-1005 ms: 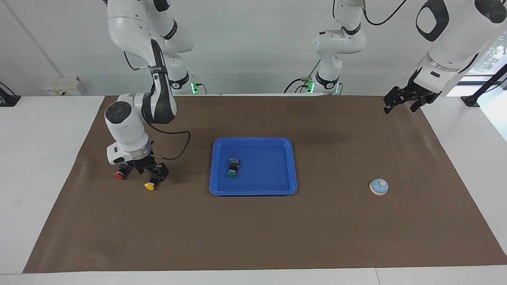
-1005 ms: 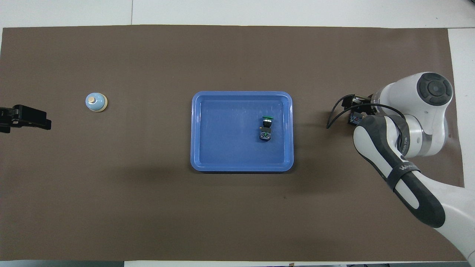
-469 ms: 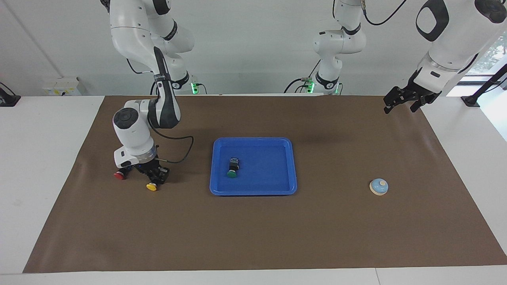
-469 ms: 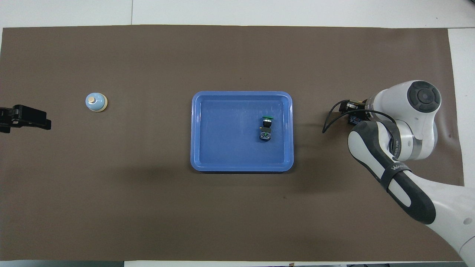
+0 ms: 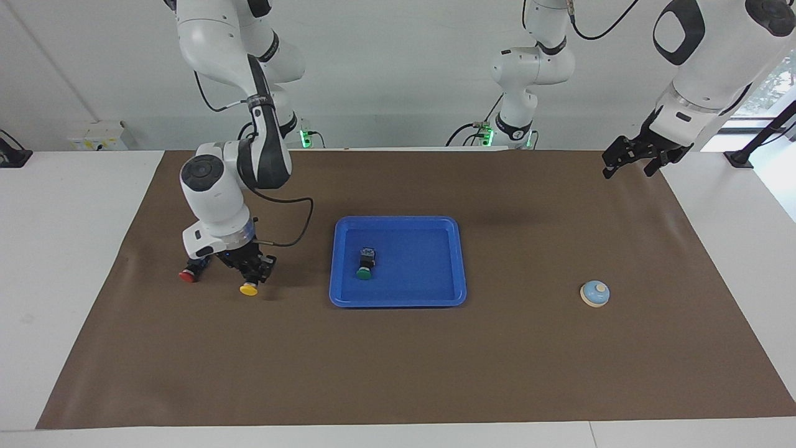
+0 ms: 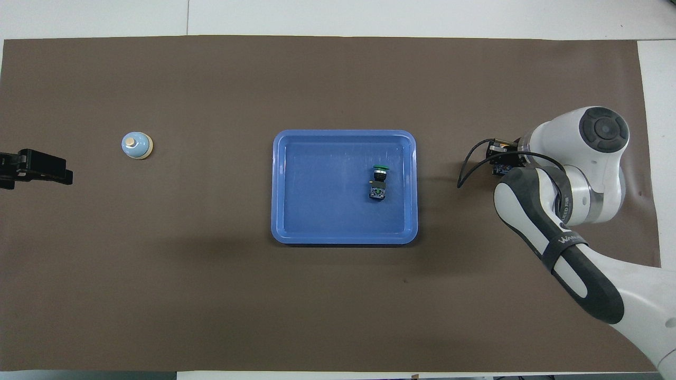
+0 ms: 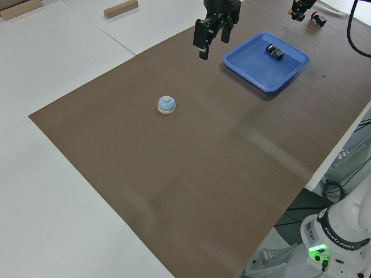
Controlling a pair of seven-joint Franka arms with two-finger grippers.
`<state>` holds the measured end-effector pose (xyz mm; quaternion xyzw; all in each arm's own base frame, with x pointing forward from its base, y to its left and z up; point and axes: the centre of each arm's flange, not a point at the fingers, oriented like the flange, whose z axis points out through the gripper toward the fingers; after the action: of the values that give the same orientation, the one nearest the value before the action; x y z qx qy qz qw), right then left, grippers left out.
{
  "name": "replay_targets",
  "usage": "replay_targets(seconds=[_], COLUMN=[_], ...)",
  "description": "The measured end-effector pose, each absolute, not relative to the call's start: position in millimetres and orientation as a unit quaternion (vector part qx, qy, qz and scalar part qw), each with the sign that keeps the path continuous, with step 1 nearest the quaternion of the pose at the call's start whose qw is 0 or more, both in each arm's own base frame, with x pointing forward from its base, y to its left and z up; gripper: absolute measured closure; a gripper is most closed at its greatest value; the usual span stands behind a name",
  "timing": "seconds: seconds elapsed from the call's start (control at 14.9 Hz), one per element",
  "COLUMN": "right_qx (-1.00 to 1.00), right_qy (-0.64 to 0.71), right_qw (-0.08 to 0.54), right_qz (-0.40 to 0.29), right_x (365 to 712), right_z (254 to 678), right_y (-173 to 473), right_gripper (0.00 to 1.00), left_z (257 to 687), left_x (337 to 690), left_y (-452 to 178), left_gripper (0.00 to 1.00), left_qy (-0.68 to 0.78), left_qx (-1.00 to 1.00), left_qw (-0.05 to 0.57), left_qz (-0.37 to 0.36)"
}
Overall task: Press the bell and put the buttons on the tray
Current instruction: 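Grasp the yellow-capped button with the right gripper, then carry the yellow button into the blue tray with the right gripper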
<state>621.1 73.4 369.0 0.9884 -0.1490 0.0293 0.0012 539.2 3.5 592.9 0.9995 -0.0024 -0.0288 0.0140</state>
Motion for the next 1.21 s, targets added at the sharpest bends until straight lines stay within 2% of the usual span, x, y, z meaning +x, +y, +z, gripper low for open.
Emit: replay_targets(seconds=[0.2, 0.4, 0.6, 0.74, 0.94, 1.21], right_qx=[0.987, 0.988, 0.990, 0.991, 0.992, 0.994], right_qy=[-0.154, -0.147, -0.131, -0.124, -0.114, -0.101], right_qw=[-0.022, -0.041, -0.039, -0.043, -0.044, -0.043], right_qz=[0.032, 0.027, 0.014, 0.017, 0.019, 0.020], right_x=[623.0, 601.2, 575.3, 570.1, 567.7, 547.4], right_z=[417.1, 422.8, 404.4, 388.7, 356.4, 301.7], right_y=[158.1, 246.7, 317.6, 348.1, 366.3, 377.2], right_gripper=[0.58, 0.58, 0.58, 0.58, 0.58, 0.58], left_z=[592.9, 592.9, 592.9, 592.9, 592.9, 592.9], left_x=[539.2, 539.2, 539.2, 539.2, 539.2, 539.2], left_y=[3.5, 3.5, 3.5, 3.5, 3.5, 3.5], left_gripper=[0.00, 0.00, 0.00, 0.00, 0.00, 0.00], left_qy=[-0.002, -0.002, -0.002, -0.002, -0.002, -0.002], left_qx=[0.999, 0.999, 0.999, 0.999, 0.999, 0.999], left_qw=[0.014, 0.014, 0.014, 0.014, 0.014, 0.014], left_qz=[-0.029, -0.029, -0.029, -0.029, -0.029, -0.029])
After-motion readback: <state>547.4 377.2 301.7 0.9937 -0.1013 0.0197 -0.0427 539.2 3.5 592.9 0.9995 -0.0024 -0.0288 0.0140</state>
